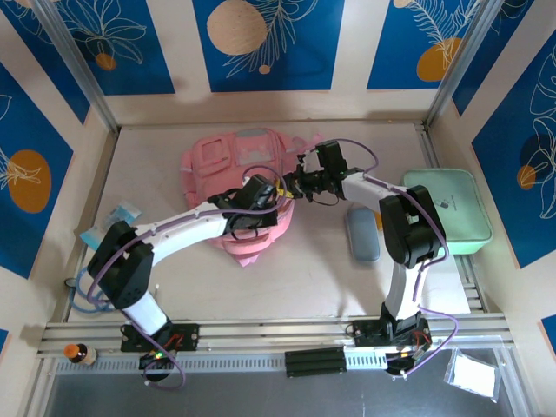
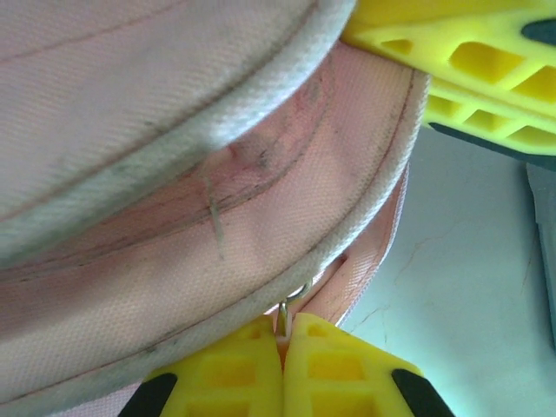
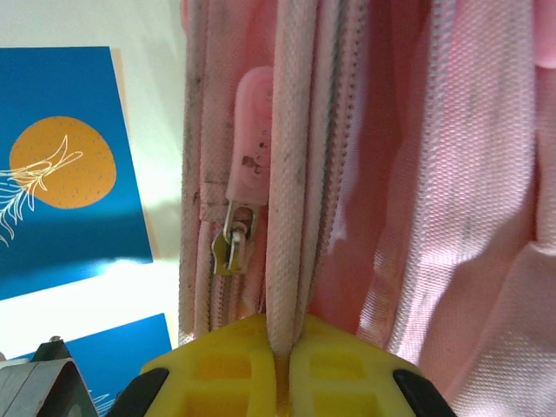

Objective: Pack the student bag
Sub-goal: Unzip the student bag at the top-center of the table.

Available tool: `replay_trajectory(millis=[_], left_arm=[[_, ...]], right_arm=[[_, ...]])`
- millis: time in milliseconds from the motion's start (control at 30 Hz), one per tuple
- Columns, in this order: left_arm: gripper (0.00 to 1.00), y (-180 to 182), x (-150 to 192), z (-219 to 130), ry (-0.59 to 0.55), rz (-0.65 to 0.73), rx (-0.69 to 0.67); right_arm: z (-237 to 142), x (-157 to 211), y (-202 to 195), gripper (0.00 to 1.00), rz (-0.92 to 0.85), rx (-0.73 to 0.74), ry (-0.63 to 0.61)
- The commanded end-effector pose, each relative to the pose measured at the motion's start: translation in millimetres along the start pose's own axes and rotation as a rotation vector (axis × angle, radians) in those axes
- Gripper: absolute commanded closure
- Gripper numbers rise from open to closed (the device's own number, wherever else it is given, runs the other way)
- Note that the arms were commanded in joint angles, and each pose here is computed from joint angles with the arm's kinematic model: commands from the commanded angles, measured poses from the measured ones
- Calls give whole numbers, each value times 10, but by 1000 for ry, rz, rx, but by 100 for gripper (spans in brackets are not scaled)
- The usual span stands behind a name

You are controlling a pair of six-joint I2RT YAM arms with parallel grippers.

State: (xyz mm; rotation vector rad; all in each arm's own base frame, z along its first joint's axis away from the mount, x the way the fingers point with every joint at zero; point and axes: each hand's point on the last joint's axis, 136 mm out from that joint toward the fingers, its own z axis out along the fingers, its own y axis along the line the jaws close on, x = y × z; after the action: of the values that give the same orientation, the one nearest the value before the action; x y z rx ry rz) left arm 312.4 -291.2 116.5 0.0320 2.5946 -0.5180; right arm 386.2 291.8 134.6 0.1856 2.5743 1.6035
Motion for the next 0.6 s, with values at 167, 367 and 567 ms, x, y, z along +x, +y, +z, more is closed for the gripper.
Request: replay_trajectory(millis=[167,367,567], left_arm=[[100,541,246,-232,141,85,-30],[100,629,161,-374,91,150,18],[100,222,-77,-396,36,230,163]], right_arm=[[-433,-379,38,94,-2,-21,-145],[-567,-495,-45,93,27,-6,-193],[-520,-370,-15,69,69,-32,-192]])
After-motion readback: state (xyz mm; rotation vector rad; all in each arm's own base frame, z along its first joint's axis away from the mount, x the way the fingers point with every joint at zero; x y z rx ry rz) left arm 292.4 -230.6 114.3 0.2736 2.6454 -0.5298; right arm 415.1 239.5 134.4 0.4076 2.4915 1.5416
